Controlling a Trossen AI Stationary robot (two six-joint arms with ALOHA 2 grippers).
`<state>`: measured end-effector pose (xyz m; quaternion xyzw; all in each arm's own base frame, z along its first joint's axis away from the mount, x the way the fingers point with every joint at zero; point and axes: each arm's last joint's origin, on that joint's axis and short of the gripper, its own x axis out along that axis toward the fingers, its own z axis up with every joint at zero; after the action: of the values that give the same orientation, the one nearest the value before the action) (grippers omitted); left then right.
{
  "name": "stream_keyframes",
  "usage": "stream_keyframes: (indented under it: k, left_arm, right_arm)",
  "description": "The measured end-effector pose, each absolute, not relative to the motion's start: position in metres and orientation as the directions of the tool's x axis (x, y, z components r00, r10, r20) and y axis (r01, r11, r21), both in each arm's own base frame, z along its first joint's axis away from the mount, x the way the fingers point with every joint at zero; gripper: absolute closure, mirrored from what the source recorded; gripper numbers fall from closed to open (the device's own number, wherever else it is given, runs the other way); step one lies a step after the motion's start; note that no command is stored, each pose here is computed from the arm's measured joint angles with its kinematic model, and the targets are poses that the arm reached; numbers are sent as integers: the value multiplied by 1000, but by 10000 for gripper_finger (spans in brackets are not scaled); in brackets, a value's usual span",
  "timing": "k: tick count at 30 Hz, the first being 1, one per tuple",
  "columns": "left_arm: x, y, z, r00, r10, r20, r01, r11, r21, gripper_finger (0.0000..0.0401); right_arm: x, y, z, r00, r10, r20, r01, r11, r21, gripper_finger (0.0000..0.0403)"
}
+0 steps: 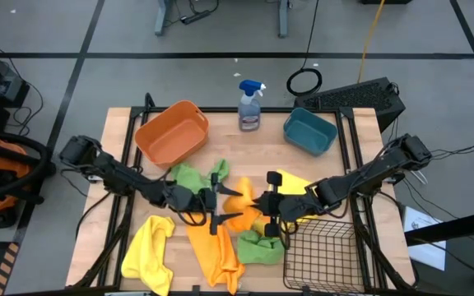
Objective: Sort microfiber towel by color & place in baskets
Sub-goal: Put the top center orange microfiber towel into the blue bin
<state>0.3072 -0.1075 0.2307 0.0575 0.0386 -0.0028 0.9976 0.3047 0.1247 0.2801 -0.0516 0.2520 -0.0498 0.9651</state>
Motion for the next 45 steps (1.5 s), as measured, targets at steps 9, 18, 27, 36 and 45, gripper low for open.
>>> stream_keyframes:
  k: [9,18,27,36,45]
  left_arm:
    - [306,-112,227,995,52,-87,-44,994,98,117]
    - [308,-107,224,992,43,-117,-33,996,83,117]
    - [310,-104,226,995,36,-95,-29,997,76,145]
    - [310,-105,227,992,-89,-93,97,991,90,378]
    - [310,-107,226,980,-174,-101,185,976,115,374]
  right_arm:
    - [298,138,281,877,-176,-448,97,976,-193,399]
    - [309,123,290,903,-233,-361,152,959,-239,399]
    - [312,121,294,917,-231,-326,158,959,-237,399]
    - [306,136,294,926,-195,-324,125,966,-225,323]
    - [270,150,294,870,-198,-451,148,978,-144,158]
